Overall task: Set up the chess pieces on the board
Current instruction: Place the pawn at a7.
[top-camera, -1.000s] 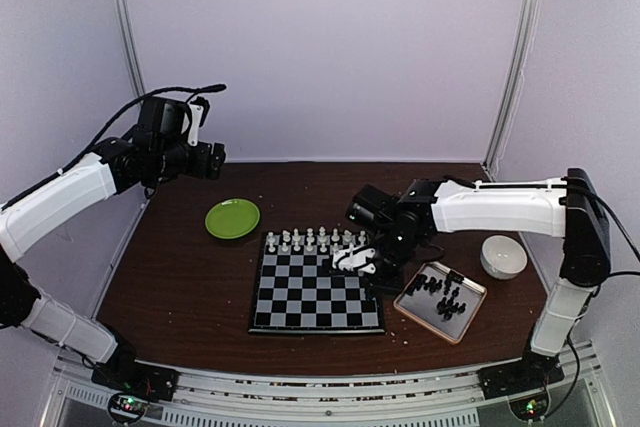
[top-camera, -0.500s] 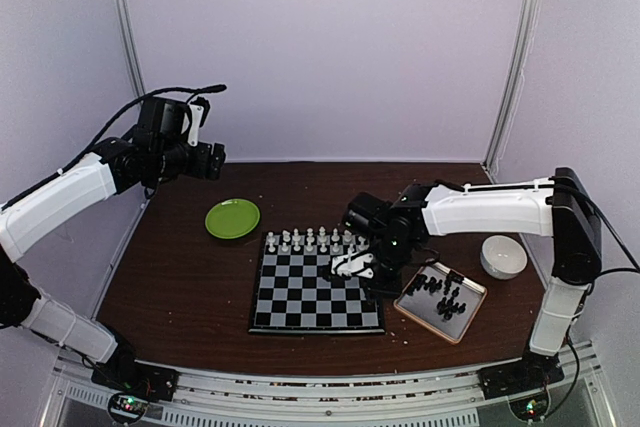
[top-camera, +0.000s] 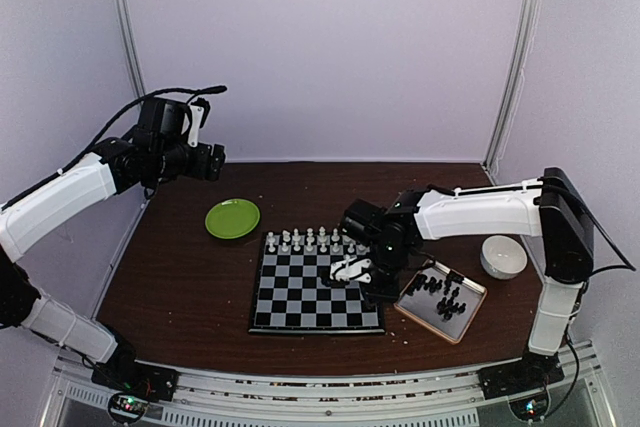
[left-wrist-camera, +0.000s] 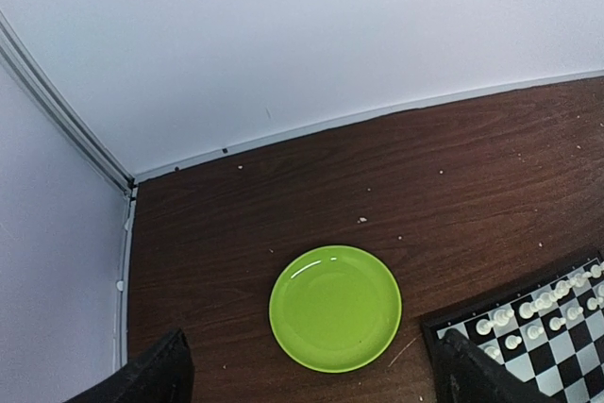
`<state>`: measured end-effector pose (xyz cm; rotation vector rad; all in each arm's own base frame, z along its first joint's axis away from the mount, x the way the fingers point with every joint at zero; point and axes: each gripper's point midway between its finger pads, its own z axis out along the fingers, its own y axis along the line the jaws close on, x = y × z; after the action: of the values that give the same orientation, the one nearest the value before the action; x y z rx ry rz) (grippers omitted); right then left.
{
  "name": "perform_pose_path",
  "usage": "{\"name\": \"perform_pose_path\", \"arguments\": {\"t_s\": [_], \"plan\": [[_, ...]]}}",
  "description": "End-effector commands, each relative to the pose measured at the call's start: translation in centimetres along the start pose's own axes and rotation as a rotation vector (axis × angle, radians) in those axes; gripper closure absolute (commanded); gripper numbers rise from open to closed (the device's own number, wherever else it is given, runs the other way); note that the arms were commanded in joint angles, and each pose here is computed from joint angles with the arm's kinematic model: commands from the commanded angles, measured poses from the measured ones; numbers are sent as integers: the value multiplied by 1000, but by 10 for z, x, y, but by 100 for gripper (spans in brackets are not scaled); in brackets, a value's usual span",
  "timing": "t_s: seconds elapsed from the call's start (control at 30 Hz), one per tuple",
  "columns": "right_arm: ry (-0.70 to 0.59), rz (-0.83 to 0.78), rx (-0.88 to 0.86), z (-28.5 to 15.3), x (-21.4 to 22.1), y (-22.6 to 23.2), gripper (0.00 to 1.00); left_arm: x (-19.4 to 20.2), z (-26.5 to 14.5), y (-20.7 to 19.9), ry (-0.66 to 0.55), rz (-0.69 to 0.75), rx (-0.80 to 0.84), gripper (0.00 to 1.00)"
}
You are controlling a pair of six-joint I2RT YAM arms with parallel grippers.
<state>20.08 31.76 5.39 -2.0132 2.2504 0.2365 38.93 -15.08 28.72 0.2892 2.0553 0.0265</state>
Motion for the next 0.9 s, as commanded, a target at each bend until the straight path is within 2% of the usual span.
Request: {"name": "perform_pose_path", "arguments": {"t_s": [0.0,0.53,0.73,0.87], "plan": [[12,-9,-4,7,1,2,100,-22,-12,6,-62,-10,-13,10],[15,2,7,9,3,0,86,-23,-12,6,-62,-7,-9,10],[-2,0,14,4,2,1,70,-23,-12,6,-62,-7,-9,10],[-33,-2,25,-15,-3,2,68,-23,-13,6,-63,-8,-8,10]]}}
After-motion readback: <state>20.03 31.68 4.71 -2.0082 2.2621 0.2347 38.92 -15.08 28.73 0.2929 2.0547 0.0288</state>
